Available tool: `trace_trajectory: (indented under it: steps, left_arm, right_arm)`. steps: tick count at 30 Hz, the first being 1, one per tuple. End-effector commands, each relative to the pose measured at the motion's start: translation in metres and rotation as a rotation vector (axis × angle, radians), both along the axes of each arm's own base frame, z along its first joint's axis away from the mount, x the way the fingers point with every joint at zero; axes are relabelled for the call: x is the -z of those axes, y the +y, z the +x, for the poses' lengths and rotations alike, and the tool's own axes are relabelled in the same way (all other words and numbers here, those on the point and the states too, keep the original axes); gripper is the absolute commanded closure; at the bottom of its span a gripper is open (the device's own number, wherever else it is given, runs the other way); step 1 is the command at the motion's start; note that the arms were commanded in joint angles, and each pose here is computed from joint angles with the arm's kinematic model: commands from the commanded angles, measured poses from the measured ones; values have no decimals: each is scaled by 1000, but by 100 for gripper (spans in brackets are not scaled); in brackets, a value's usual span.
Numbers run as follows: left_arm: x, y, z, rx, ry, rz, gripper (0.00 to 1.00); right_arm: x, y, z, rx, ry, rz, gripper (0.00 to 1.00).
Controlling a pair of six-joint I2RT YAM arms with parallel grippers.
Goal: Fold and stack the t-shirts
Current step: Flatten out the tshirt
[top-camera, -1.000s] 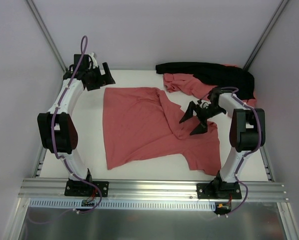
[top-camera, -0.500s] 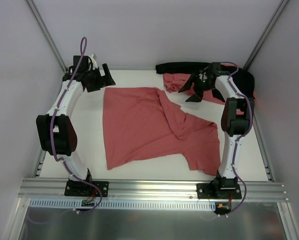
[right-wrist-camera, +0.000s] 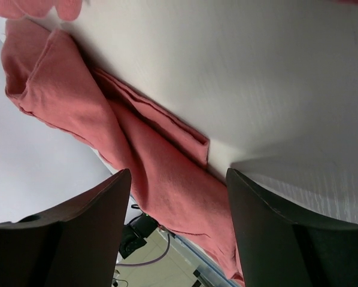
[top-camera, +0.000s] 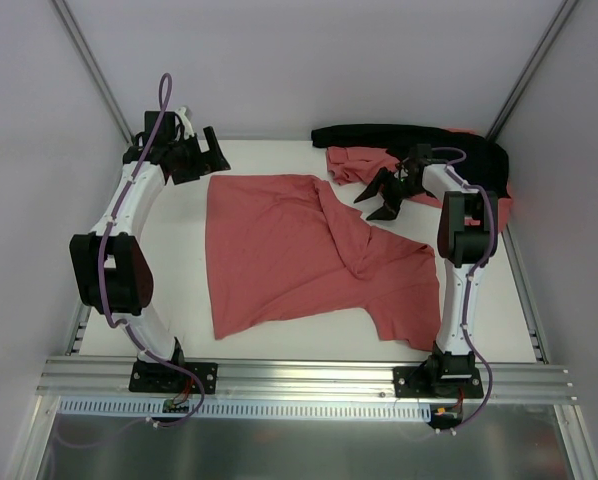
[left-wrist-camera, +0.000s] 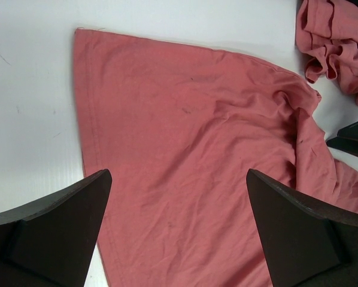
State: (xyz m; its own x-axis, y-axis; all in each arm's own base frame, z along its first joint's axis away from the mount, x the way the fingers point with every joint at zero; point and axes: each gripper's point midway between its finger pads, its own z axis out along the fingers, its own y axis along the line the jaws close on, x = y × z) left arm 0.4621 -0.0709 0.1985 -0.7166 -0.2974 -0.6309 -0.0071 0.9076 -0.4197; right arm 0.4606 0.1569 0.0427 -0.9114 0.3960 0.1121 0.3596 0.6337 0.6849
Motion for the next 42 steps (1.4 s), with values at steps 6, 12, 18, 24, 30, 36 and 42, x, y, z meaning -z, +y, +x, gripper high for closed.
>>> trace_trajectory:
  steps: [6, 12, 18, 24, 30, 36, 42]
  left_arm:
    - [-17, 0, -9, 5, -24, -12, 1]
    - [-18, 3, -11, 4, -26, 2, 1]
    - [-21, 4, -14, 2, -29, 11, 1]
    - [-25, 7, -19, -1, -31, 28, 1]
    - [-27, 10, -23, -6, -27, 47, 2]
    - [-31, 13, -29, -9, -30, 60, 1]
    - [-28, 13, -35, -7, -21, 64, 1]
  right_arm:
    - [4, 6, 8, 4, -11, 25, 39]
    - [12, 6, 6, 4, 3, 17, 40]
    - [18, 11, 6, 2, 6, 16, 46]
    - [27, 13, 6, 7, 18, 15, 56]
    - [33, 14, 9, 23, 16, 14, 71]
    - [37, 15, 14, 37, -1, 15, 99]
    - [8, 12, 32, 59, -85, 5, 100]
